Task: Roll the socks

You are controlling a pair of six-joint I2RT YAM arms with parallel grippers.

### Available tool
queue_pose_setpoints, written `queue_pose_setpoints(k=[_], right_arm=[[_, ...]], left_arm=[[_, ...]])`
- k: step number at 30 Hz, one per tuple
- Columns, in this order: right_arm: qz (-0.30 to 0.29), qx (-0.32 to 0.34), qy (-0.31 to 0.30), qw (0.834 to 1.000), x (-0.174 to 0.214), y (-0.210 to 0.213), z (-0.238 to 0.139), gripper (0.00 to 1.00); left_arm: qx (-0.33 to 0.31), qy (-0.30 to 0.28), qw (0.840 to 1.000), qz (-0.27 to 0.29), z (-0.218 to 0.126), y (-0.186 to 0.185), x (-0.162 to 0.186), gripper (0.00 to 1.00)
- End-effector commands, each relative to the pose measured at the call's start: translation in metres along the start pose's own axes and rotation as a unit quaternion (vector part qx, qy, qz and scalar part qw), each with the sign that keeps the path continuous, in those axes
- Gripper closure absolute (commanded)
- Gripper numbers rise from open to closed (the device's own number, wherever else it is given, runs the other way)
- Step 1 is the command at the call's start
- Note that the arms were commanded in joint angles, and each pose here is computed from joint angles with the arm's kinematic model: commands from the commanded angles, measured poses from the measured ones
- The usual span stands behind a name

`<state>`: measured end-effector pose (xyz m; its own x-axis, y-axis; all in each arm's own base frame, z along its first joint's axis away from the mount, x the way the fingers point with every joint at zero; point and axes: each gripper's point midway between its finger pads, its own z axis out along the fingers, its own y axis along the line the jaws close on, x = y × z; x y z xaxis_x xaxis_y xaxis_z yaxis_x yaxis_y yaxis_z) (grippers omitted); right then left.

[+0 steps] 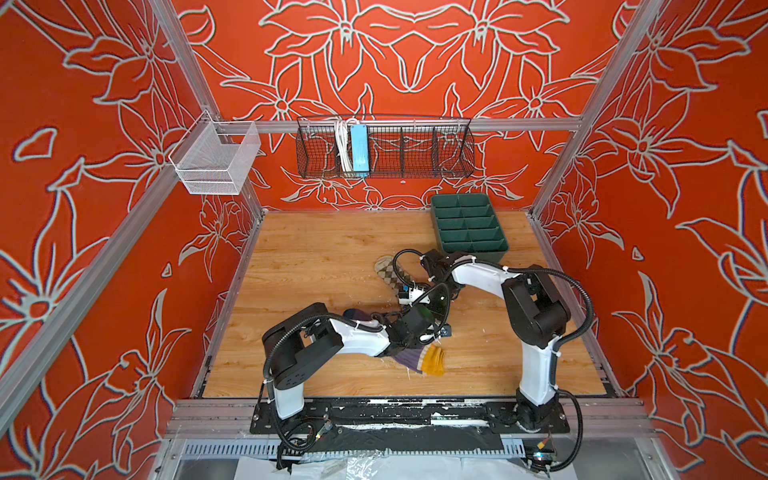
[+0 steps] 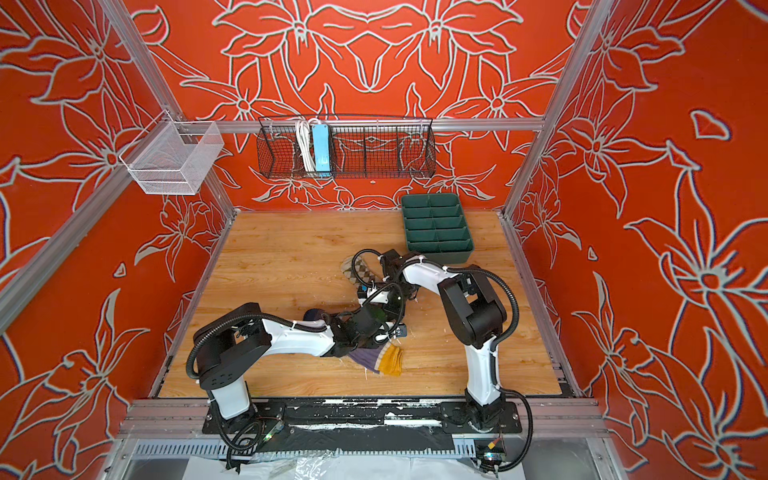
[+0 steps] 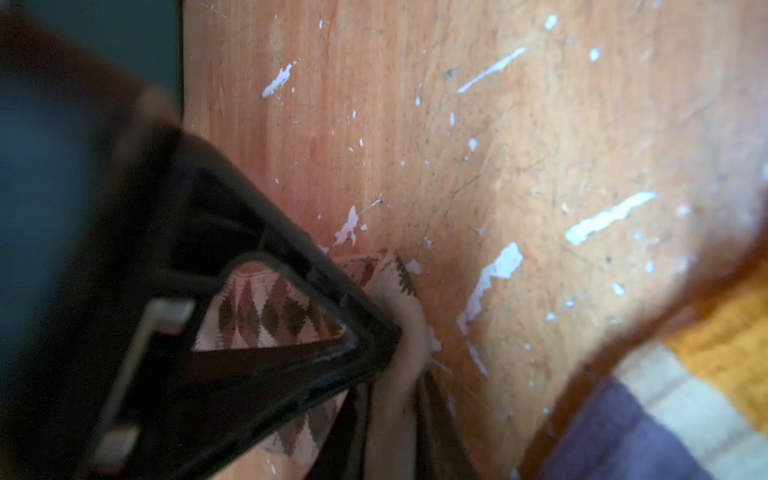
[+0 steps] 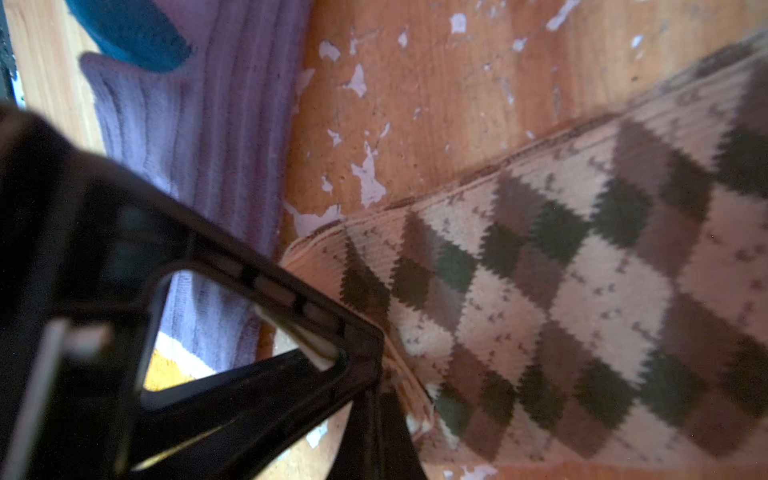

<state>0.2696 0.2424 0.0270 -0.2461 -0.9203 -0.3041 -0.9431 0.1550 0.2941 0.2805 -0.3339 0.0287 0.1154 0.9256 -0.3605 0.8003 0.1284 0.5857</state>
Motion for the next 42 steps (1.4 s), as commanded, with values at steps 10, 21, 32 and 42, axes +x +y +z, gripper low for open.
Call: queue_pose_setpoints(k=[10,21,32,42], right_arm=[[0.044,0.034,-0.056,0.997,-0.001,-0.003,-0.034,0.8],[0.192,0.32,-0.14,0.917,0.054,-0.052,-0.164,0.6],[0.011,0.516,-0.251,0.819,0.06,0.032,-0.252,0.5],[-0.295,0.423,-0.091,0.852,0.023,0.076,-0.123,0.48]], left_arm=[[0.107,0.067,0.991,-0.049,0.007,-0.022,0.036,1.0],[0.354,0.095,0.916,-0.164,-0.016,-0.031,0.033,1.0],[0.439,0.058,0.861,-0.251,-0.026,-0.009,0.022,1.0],[0.484,0.065,0.816,-0.309,-0.015,-0.003,0.026,1.0]])
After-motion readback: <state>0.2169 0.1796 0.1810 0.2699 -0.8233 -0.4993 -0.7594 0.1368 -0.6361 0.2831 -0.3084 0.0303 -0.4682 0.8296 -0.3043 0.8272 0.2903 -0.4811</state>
